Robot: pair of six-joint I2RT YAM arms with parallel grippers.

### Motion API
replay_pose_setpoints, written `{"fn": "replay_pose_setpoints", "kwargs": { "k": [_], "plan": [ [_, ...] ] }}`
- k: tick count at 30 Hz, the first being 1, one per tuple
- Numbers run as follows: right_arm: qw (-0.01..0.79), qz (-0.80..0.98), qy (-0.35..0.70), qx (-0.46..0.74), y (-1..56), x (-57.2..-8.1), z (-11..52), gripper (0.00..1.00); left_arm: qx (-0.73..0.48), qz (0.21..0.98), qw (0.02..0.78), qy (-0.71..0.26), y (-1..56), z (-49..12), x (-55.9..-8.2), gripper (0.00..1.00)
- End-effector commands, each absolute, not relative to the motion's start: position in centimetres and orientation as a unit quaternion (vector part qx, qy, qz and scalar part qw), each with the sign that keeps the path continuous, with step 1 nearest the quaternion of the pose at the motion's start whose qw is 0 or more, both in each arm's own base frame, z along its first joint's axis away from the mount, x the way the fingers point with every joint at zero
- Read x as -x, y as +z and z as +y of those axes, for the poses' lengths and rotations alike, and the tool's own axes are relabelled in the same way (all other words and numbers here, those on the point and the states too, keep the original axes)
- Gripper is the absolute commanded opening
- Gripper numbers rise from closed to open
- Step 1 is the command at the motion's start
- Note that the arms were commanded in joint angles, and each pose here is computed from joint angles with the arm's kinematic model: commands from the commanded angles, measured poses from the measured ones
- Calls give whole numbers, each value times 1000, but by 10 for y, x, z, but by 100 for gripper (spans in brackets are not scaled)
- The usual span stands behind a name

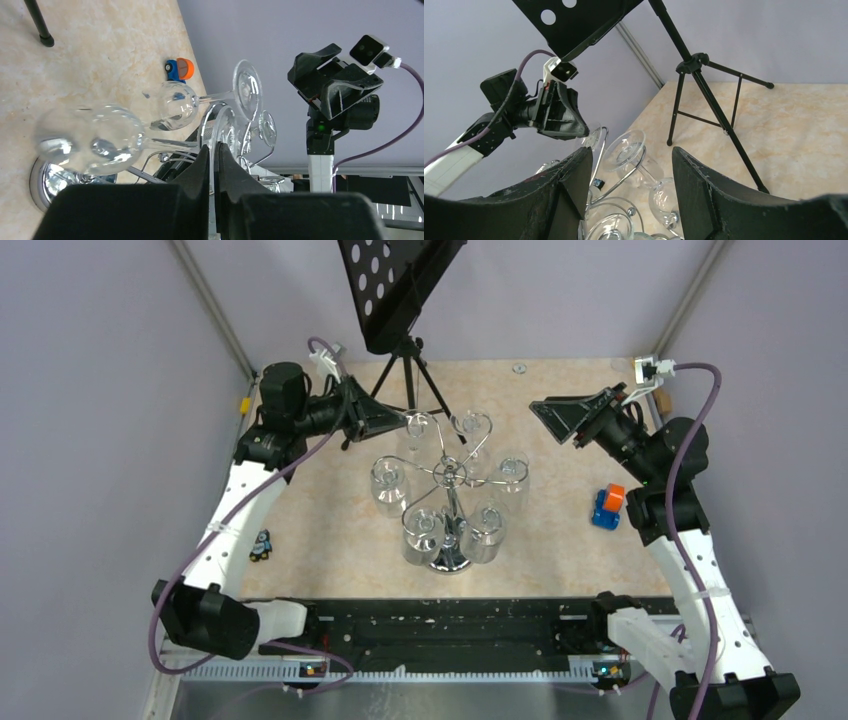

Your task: Take the wine glass off the wine glass rack

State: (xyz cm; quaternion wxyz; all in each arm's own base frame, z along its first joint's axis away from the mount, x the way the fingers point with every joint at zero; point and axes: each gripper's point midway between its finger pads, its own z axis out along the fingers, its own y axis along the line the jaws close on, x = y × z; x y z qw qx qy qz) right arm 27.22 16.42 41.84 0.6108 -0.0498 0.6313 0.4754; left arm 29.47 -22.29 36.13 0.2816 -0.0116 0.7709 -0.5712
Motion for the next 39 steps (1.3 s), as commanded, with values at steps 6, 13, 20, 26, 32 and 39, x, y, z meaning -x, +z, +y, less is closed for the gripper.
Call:
{"fn": "replay_pose_setpoints", "kwargs": {
  "k": [6,13,20,26,32,39],
  "plan": [
    [621,616,482,57,425,-272,168,61,-26,762,330,-557,390,-215,-285,0],
    [619,617,482,55,422,-273,168,61,-32,742,350,-571,408,-215,-281,0],
    [620,615,485,50,423,-273,167,61,-10,700,385,-601,422,-215,-289,0],
    [619,616,485,47,422,-272,167,61,0,676,416,-609,431,-213,-294,0],
    [620,616,484,44,422,-273,166,61,-10,663,415,-624,436,-218,-293,0],
    [617,619,485,42,420,-275,167,61,-32,660,396,-638,436,-230,-288,0]
  ]
}}
